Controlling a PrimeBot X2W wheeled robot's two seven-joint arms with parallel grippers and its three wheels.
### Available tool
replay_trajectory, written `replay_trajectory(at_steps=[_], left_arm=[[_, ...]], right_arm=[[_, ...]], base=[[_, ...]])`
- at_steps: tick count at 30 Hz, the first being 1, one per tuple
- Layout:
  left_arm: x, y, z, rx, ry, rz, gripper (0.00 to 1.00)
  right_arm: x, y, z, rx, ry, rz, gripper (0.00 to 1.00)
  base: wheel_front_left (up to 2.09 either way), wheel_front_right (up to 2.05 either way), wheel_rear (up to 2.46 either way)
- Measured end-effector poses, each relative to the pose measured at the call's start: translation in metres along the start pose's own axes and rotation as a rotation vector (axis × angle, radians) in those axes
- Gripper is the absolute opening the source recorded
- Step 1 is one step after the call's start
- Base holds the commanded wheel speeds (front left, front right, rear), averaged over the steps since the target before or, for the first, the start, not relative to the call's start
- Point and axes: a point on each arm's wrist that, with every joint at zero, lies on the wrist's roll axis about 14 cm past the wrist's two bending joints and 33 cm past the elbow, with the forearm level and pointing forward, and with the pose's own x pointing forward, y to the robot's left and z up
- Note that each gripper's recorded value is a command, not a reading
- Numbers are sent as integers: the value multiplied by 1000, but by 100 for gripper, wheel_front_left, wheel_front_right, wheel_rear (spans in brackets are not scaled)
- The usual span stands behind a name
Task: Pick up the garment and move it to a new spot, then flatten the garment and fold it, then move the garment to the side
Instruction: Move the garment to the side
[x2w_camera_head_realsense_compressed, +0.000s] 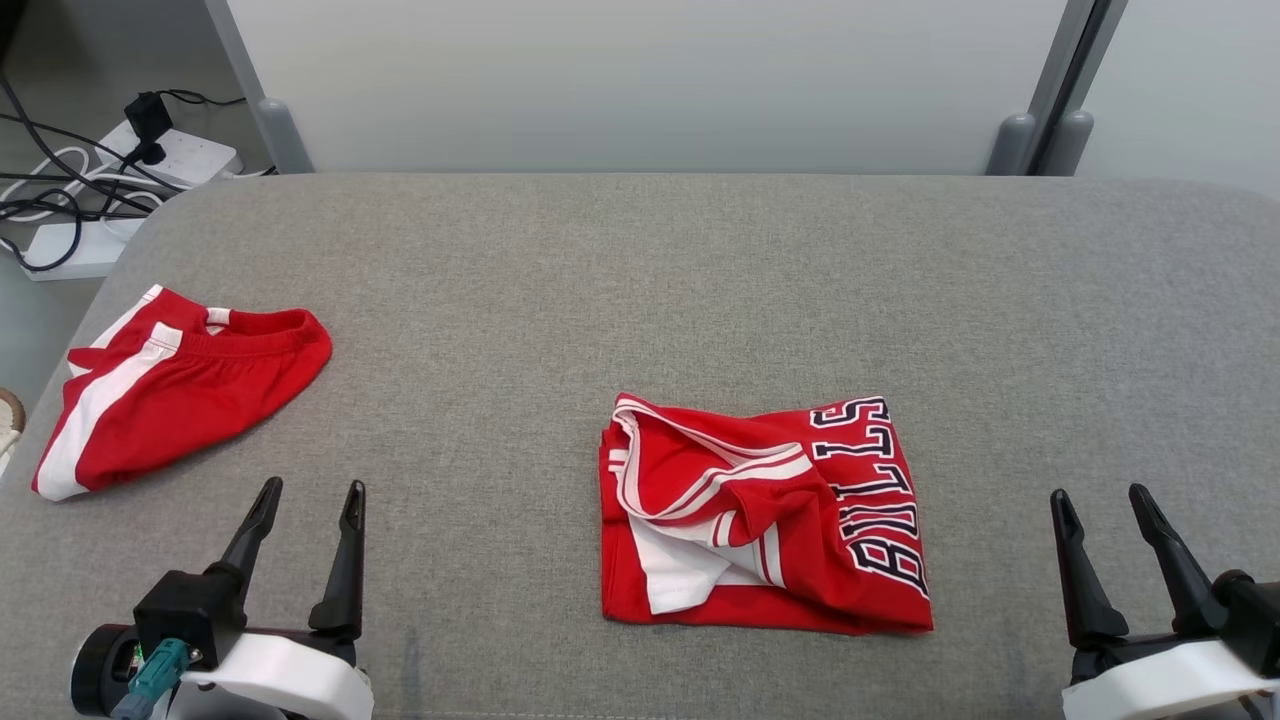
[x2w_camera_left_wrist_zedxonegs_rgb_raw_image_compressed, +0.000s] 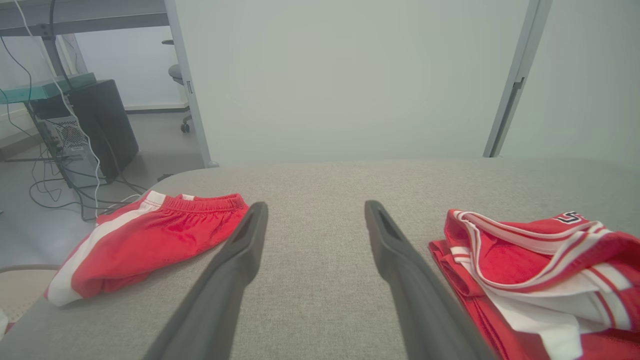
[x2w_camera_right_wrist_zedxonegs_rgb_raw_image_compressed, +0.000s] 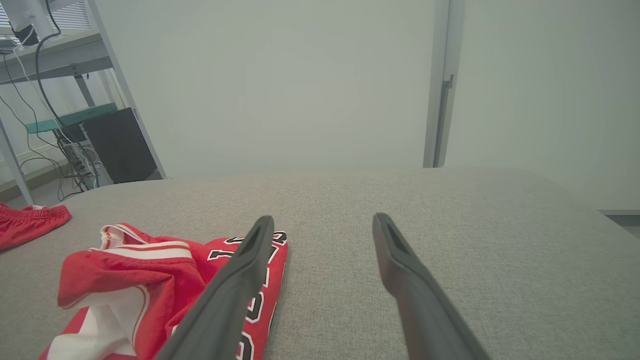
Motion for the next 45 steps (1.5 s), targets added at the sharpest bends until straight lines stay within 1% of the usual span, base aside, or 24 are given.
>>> replay_trajectory(at_steps=[4,7,10,16,18,19,20,22,29,30,31,32,36,39,43,45], left_arm=[[-1,1,1,0,0,6,100],[-3,1,-1,-3,9,8,100],[-4,1,0,-9,8,13,100],[-8,7,-4,-25,16,45,100],[-8,9,-2,-29,13,52,100],[-8,9,-2,-29,13,52,100],[-9,13,-2,-28,11,65,100],[-11,15,-4,-29,13,70,100],[-17,26,-11,-37,35,119,100],[-18,28,-10,-36,29,125,100],[-18,29,-10,-35,29,129,100],[-19,30,-11,-36,32,132,100],[-18,29,-14,-37,38,126,100],[-13,23,-14,-33,37,104,100],[-4,8,-14,-39,34,49,100],[2,-2,-14,-42,34,15,100]], right_arm=[[1,0,-5,10,15,-1,100],[1,-5,-26,21,95,-12,100],[12,-7,-40,23,169,-1,100],[42,18,-64,53,292,94,100],[49,28,-74,46,335,133,100],[49,28,-74,46,335,133,100],[54,34,-84,62,382,149,100],[55,38,-89,60,402,162,100],[58,64,-125,126,574,222,100],[58,69,-127,137,592,234,77],[59,72,-128,146,595,243,36],[61,73,-127,154,596,247,0],[61,74,-120,141,576,279,0],[66,67,-102,108,498,294,0],[67,49,-79,46,403,285,0],[64,36,-70,28,372,262,0]], base=[[0,0,0],[0,0,0],[0,0,0],[0,0,0],[0,0,0],[0,0,0],[0,0,0],[0,0,0],[0,0,0],[0,0,0],[0,0,0],[0,0,0],[0,0,0],[0,0,0],[0,0,0],[0,0,0]])
